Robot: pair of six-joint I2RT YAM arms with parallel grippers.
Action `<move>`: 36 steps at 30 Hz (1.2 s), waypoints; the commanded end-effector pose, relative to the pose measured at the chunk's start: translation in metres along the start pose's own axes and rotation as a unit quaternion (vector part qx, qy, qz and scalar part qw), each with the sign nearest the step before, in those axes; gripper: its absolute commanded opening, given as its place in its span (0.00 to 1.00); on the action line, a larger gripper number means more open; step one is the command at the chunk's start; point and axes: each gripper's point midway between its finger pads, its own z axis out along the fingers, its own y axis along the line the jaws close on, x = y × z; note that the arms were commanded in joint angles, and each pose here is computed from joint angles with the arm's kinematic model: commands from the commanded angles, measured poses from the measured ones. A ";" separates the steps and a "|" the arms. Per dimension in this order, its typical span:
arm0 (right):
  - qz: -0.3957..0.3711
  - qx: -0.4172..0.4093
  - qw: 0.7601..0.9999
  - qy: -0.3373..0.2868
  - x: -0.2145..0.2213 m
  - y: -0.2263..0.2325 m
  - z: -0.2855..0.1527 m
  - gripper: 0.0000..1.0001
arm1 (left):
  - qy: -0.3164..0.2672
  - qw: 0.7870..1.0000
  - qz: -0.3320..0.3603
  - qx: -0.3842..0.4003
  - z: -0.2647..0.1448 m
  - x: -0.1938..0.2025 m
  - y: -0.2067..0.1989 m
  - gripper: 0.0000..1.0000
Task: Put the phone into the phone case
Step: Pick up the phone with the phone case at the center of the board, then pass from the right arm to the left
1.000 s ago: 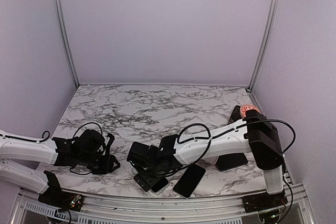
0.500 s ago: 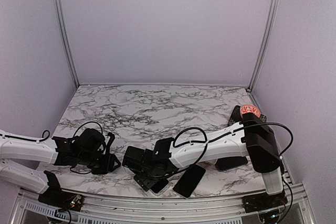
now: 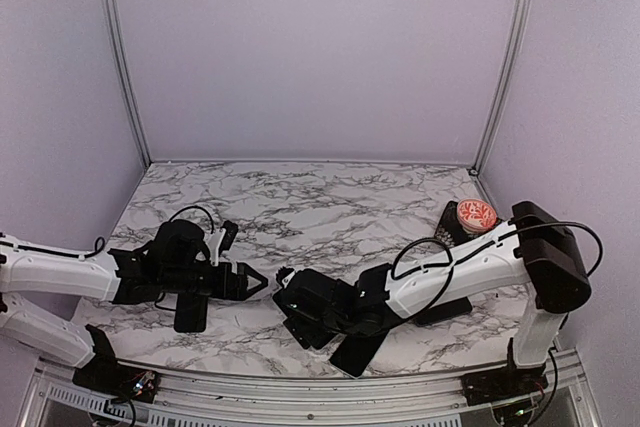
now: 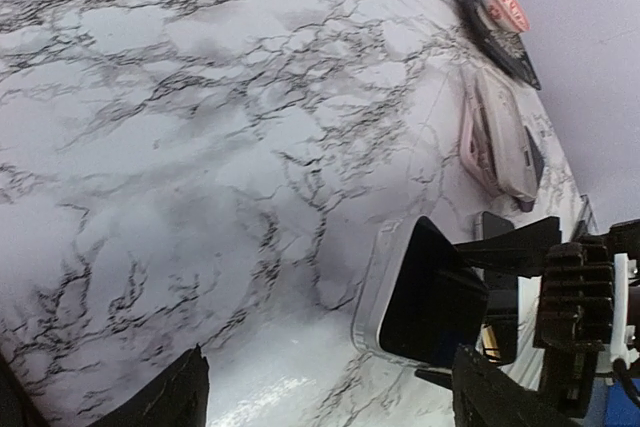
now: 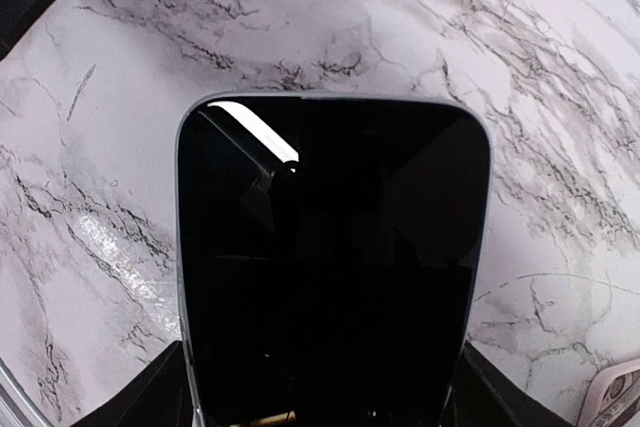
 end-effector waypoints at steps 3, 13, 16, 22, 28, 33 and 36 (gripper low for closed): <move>0.012 0.008 0.989 -0.149 -0.059 -0.013 -0.021 0.43 | -0.018 0.992 -0.043 0.120 0.019 -0.020 -0.039 0.85; -0.025 0.002 0.960 -0.280 -0.098 -0.023 -0.061 0.43 | -0.022 0.977 -0.015 0.211 0.025 -0.042 -0.081 0.64; -0.030 -0.002 0.958 -0.284 -0.101 -0.026 -0.057 0.43 | -0.018 0.975 0.002 0.222 0.023 -0.041 -0.086 0.53; -0.036 -0.008 0.955 -0.294 -0.109 -0.028 -0.050 0.43 | -0.017 0.976 0.030 0.213 0.027 -0.033 -0.079 0.33; -0.048 -0.012 0.953 -0.300 -0.115 -0.028 -0.051 0.43 | -0.026 0.977 0.052 0.207 0.027 -0.035 -0.078 0.26; -0.058 -0.012 0.951 -0.304 -0.117 -0.028 -0.053 0.44 | -0.034 0.976 0.058 0.207 0.028 -0.042 -0.080 0.19; -0.056 -0.015 0.948 -0.312 -0.123 -0.027 -0.059 0.44 | -0.042 0.974 0.063 0.213 0.025 -0.048 -0.086 0.12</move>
